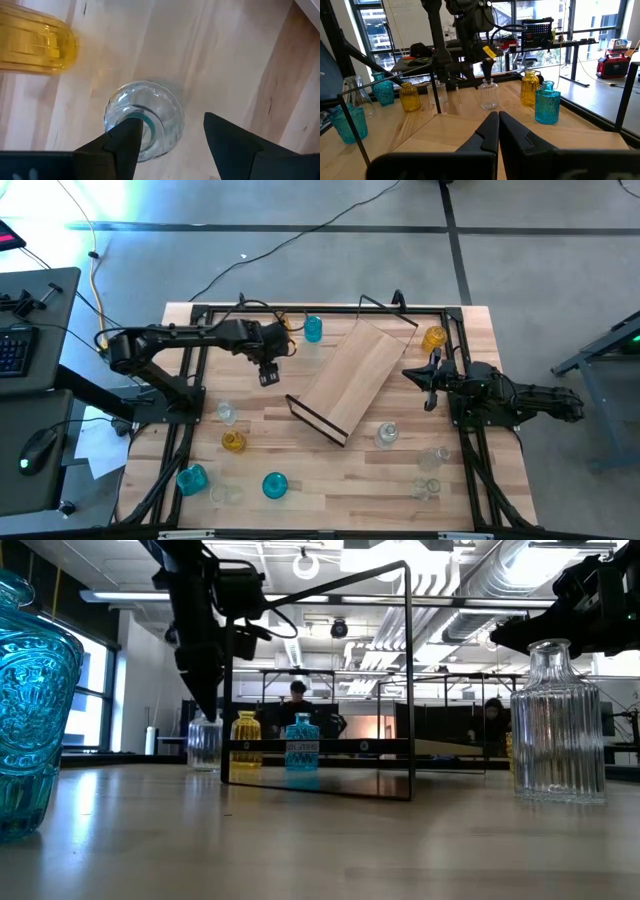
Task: Sort vases onto shelf
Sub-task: Put the top left transparent vase on the shelf
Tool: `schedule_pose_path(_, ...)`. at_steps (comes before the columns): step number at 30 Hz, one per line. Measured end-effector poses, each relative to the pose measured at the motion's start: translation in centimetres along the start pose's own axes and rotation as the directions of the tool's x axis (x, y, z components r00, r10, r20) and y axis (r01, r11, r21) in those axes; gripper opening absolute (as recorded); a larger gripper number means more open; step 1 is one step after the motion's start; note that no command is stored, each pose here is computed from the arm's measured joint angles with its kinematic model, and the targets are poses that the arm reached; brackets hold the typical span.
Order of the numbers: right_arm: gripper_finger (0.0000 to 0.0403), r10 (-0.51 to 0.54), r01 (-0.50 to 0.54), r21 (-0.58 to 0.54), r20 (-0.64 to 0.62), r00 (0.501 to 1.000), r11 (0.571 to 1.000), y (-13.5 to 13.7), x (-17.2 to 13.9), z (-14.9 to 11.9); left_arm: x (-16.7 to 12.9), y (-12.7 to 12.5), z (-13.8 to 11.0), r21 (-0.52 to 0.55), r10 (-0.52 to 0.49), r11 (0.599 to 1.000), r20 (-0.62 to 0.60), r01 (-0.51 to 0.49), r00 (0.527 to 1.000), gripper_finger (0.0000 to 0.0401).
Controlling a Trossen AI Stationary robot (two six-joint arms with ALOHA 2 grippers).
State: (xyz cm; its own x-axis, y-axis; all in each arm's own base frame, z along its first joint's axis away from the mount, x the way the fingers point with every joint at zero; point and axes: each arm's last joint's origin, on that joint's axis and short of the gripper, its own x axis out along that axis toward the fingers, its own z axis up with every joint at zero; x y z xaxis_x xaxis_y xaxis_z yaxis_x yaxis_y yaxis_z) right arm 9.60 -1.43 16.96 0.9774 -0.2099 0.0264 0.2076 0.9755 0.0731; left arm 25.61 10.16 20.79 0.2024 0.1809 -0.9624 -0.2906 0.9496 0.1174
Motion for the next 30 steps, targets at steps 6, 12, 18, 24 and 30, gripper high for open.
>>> schedule_pose_path(6,0.0,0.0,0.0,0.0,0.0,1.0,1.0,0.0,0.0,0.0,-0.26,0.05,-0.1,-0.009,0.008,1.0,0.012,-0.008,1.0,0.0198)
schedule_pose_path(12,0.0,0.0,0.0,0.0,0.0,1.0,1.0,0.0,0.0,0.0,-0.32,0.1,-0.17,-0.019,0.023,1.0,0.01,-0.023,1.0,0.0134)
schedule_pose_path(18,0.0,0.0,0.0,0.0,0.0,1.0,1.0,0.0,0.0,0.0,-0.44,0.12,-0.1,-0.02,0.042,0.999,0.016,-0.041,0.999,0.0025)
schedule_pose_path(24,0.0,0.0,0.0,0.0,0.0,1.0,1.0,0.0,0.0,0.0,-0.45,0.2,-0.04,-0.02,0.058,0.998,0.016,-0.057,0.998,0.0027)
schedule_pose_path(30,0.0,0.0,0.0,0.0,0.0,1.0,1.0,0.0,0.0,0.0,-0.85,0.28,0.38,-0.021,0.055,0.998,0.026,-0.055,0.998,0.0023)
